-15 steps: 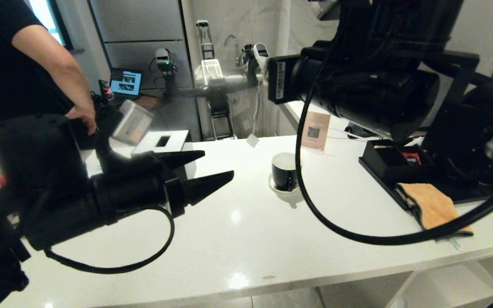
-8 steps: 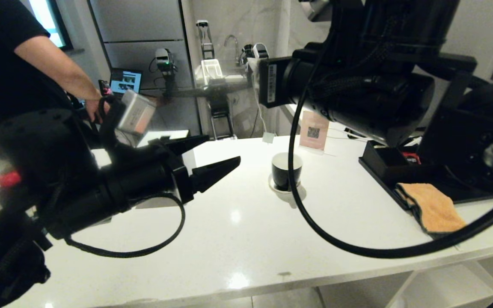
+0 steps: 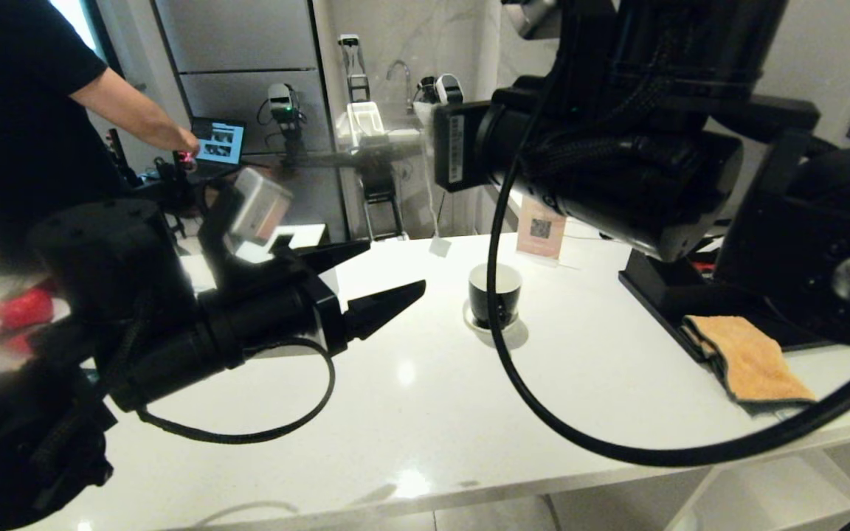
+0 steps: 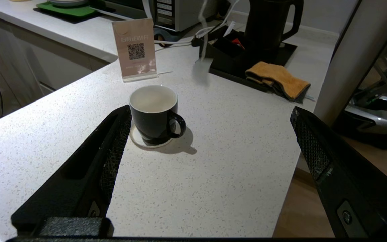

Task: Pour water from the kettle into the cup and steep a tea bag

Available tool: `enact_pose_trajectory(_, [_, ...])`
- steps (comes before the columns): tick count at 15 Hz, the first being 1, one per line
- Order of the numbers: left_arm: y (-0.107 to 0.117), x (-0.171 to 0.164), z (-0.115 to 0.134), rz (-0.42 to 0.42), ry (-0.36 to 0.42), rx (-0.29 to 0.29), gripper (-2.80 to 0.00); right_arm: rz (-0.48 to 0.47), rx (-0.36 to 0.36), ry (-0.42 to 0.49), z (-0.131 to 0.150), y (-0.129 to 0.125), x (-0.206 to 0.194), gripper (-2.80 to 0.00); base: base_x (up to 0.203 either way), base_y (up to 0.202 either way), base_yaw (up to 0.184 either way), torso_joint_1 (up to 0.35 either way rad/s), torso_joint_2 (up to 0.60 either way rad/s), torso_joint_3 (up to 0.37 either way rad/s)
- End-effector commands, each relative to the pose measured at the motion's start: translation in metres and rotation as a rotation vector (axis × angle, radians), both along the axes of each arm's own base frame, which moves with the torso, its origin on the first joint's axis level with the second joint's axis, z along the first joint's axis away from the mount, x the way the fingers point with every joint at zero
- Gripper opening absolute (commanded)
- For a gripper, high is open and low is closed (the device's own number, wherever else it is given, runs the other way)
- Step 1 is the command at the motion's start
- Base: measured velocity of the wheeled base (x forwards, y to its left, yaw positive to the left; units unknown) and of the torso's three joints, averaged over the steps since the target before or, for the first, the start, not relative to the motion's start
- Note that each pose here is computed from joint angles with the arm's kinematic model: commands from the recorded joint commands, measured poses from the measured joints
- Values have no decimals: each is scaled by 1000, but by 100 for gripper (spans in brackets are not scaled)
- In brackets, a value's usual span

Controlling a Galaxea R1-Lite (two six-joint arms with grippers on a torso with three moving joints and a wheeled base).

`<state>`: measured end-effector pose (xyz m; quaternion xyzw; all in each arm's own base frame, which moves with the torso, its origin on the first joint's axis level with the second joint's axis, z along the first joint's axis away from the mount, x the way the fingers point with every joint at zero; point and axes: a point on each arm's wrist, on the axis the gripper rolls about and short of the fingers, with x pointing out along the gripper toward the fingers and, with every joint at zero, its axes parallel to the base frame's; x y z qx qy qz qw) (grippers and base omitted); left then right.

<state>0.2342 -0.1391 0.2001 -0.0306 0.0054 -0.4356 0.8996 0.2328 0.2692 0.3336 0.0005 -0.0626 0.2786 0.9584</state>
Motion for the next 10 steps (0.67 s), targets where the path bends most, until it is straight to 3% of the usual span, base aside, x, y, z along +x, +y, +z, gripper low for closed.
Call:
enact_pose_trajectory(1, [-2,3,-1,-2,-3,-2,0,6,1,-2,0,2,-2,-280,0,0,0,0,0,0])
enact_pose_trajectory(10, [-9,13,-2,-7,-4,-2,0,7,-1,0,-1,3,-2,-280,0,0,0,0,0,0])
